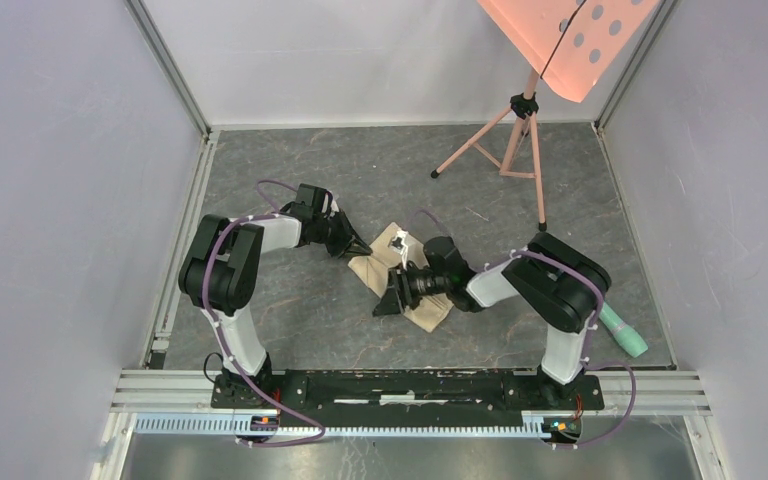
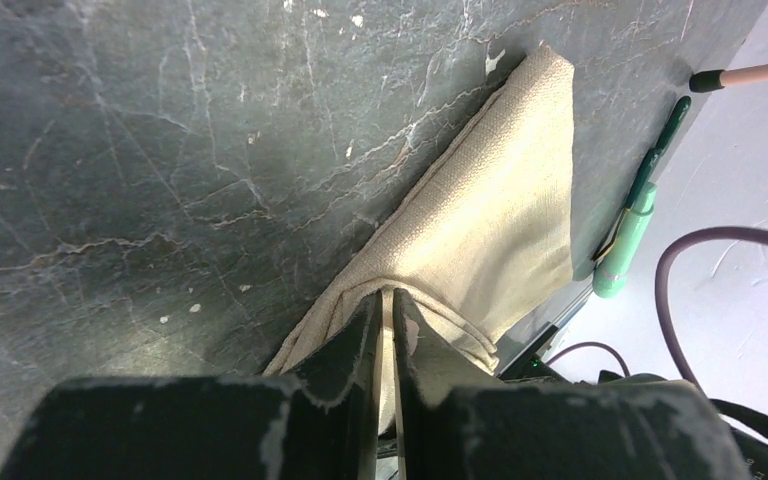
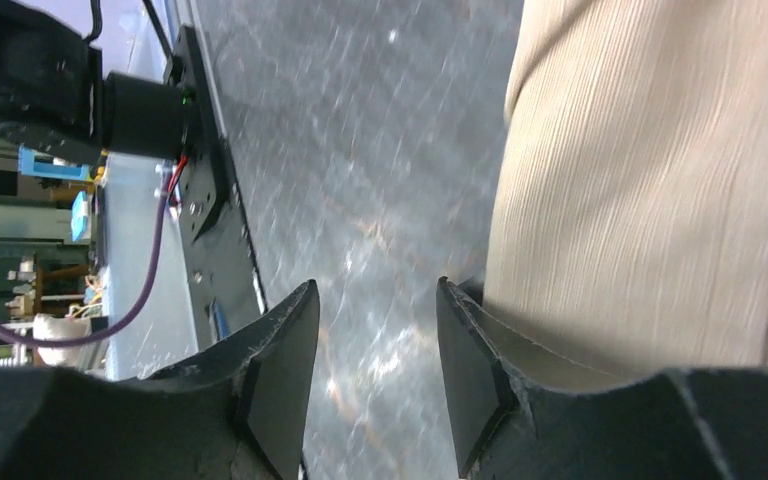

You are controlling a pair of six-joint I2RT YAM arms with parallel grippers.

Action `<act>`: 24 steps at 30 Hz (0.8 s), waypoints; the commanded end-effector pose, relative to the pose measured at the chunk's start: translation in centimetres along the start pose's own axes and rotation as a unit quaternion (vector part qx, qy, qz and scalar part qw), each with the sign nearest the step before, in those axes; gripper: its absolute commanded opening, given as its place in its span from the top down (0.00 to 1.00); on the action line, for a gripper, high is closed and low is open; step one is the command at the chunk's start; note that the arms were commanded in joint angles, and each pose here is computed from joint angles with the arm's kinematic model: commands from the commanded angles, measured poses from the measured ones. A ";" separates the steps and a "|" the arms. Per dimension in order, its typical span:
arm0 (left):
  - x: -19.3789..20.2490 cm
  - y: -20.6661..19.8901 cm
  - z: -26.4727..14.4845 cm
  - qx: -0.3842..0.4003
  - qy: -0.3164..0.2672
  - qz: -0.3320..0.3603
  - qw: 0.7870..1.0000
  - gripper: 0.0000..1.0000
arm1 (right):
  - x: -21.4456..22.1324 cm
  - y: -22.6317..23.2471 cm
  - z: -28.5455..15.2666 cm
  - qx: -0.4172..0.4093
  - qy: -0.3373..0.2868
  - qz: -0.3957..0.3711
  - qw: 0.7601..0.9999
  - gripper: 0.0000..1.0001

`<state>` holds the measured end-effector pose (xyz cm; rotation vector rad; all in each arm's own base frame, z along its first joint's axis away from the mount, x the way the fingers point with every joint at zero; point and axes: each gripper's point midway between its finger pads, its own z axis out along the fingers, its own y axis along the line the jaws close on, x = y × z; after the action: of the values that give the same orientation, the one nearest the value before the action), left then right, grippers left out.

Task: Fold the napkin into a case and place the utensils inside
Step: Smooth out the 2/3-rectangle-folded napkin at the center of the board.

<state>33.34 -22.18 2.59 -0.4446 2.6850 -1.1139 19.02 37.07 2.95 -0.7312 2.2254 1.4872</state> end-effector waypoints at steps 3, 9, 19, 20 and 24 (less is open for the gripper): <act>-0.5 0.7 0.3 -0.009 -0.001 0.021 1.000 0.85 | 1.4 2.5 -3.0 -0.023 -0.013 -0.004 1.000 0.45; -0.6 -0.5 -0.4 0.005 0.001 0.033 0.999 0.81 | 4.6 2.1 -5.8 -0.009 -0.004 0.003 1.000 0.44; -0.3 -6.8 -5.2 0.082 -0.018 0.087 0.993 0.43 | 2.2 2.1 -7.8 0.032 -0.019 -0.034 0.999 0.42; -0.2 -7.0 -5.6 0.082 -0.020 0.088 0.993 0.42 | 1.9 1.7 -8.0 0.042 -0.021 -0.037 0.998 0.42; 0.4 -6.3 -6.1 0.070 -0.028 0.078 0.994 0.43 | 1.2 0.2 -8.6 0.069 -0.023 -0.039 0.997 0.45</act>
<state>33.01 -22.83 9.87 -0.2862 2.5527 -1.2149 16.07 29.62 5.65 -0.7080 2.2182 1.3805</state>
